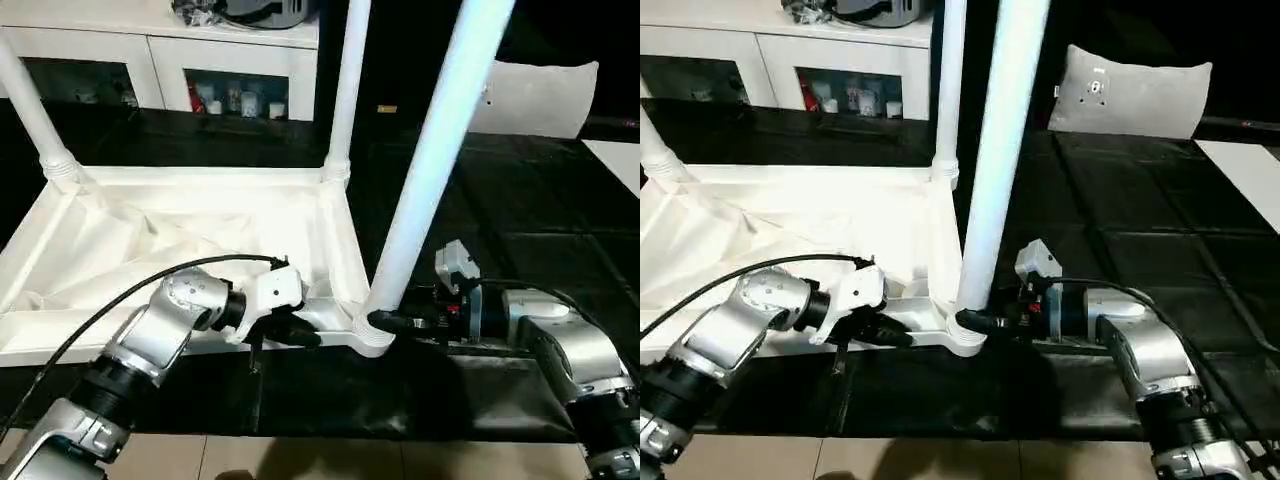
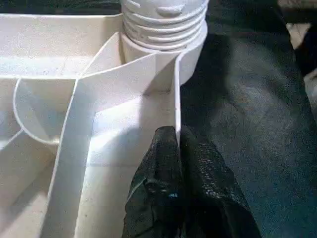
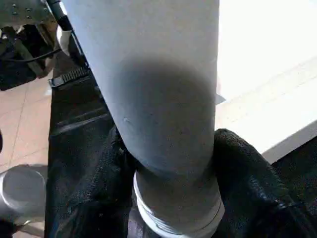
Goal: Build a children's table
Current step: Rotate leg to tighten
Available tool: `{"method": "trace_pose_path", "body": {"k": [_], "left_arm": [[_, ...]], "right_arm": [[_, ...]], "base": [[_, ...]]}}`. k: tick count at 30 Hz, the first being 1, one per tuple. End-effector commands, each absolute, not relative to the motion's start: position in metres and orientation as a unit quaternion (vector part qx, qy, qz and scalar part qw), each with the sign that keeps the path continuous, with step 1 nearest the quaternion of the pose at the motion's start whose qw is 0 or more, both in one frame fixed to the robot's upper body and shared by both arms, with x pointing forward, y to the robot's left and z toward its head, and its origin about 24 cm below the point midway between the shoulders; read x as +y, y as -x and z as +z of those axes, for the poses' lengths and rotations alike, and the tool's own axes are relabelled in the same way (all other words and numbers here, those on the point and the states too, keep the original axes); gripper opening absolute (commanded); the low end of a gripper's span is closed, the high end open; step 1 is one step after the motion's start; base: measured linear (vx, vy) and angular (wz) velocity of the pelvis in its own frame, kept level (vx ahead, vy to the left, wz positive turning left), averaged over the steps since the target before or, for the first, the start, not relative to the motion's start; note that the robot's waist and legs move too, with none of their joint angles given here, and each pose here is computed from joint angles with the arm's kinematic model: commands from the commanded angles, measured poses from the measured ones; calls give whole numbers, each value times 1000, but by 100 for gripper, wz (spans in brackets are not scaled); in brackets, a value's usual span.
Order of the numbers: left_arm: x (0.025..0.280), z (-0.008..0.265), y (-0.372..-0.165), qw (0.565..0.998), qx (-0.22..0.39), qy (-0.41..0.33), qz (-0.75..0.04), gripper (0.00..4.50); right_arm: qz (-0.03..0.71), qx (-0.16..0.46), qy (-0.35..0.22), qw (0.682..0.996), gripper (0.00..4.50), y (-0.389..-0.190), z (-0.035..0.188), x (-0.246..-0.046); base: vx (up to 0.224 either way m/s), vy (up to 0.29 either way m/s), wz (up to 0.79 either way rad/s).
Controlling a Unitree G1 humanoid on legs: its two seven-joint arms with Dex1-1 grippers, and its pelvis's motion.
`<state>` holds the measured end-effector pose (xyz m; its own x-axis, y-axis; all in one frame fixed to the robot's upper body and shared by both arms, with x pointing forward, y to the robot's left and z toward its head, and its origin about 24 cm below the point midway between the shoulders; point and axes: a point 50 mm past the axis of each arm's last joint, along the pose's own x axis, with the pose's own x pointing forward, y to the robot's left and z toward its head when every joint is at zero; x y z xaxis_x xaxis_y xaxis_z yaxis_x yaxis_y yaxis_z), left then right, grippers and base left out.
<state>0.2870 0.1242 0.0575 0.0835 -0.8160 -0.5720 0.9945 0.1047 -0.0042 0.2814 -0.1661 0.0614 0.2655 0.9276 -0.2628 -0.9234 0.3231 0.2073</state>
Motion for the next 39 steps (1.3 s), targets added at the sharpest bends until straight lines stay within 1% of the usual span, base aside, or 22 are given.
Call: {"method": "trace_pose_path", "body": {"k": [1,2,3,4,5,7,8,9,11,12,15,16,17,19,21,25,27,29,30,32,35,39], "left_arm": [[104,60,-288,729,201,-175,-631,0],[101,60,-290,741,202,-171,-618,0],[98,60,-291,748,203,-168,-609,0],[94,60,-294,766,207,-160,-588,0],[93,60,-295,767,207,-159,-586,0],[80,59,-305,815,212,-134,-523,0],[80,59,-305,815,212,-134,-523,0],[74,60,-309,832,212,-122,-498,0],[71,60,-310,838,212,-116,-489,0],[68,61,-311,843,209,-116,-482,0],[68,62,-311,842,208,-121,-482,0],[70,62,-311,841,206,-129,-483,0],[71,62,-311,841,206,-130,-483,0],[75,61,-311,838,205,-144,-485,0],[79,60,-310,832,206,-158,-490,0],[83,58,-307,821,207,-173,-504,0],[91,55,-303,800,211,-192,-528,0],[93,55,-302,793,210,-198,-537,0],[97,54,-301,783,212,-203,-548,0],[99,54,-299,772,209,-209,-562,0],[105,54,-294,738,208,-221,-603,0],[113,54,-290,707,217,-237,-631,0]], "right_arm": [[510,196,-17,837,204,-297,43,-162],[476,202,-12,856,204,-306,38,-155],[455,206,-8,866,203,-311,35,-150],[429,206,-11,880,202,-312,32,-145],[426,206,-12,881,201,-312,32,-145],[360,204,-34,910,199,-309,30,-135],[360,204,-34,910,198,-309,30,-135],[331,200,-45,921,198,-310,32,-129],[319,193,-50,926,198,-312,34,-124],[306,169,-45,936,198,-316,40,-118],[301,152,-35,941,198,-317,43,-116],[310,147,-51,938,232,-316,45,-116],[311,146,-52,938,266,-315,46,-116],[325,143,-57,933,271,-312,50,-119],[340,138,-46,929,301,-311,53,-124],[362,135,-31,922,332,-311,56,-131],[396,131,-6,909,358,-309,61,-144],[408,128,4,904,364,-308,64,-148],[427,128,17,895,388,-306,66,-155],[439,128,29,889,397,-305,68,-160],[480,128,50,867,409,-301,72,-168],[533,131,50,834,409,-292,77,-172]], "base": [[0,0,0],[0,0,0],[-57,-3,-11],[-57,-3,-11],[0,0,0],[0,0,0],[0,0,0],[0,0,0],[0,0,0],[0,0,0],[0,0,0],[0,0,0],[0,0,0],[0,0,0],[0,0,0],[0,0,0],[0,0,0],[0,0,0],[0,0,0],[0,0,0],[0,0,0],[0,0,0]]}}
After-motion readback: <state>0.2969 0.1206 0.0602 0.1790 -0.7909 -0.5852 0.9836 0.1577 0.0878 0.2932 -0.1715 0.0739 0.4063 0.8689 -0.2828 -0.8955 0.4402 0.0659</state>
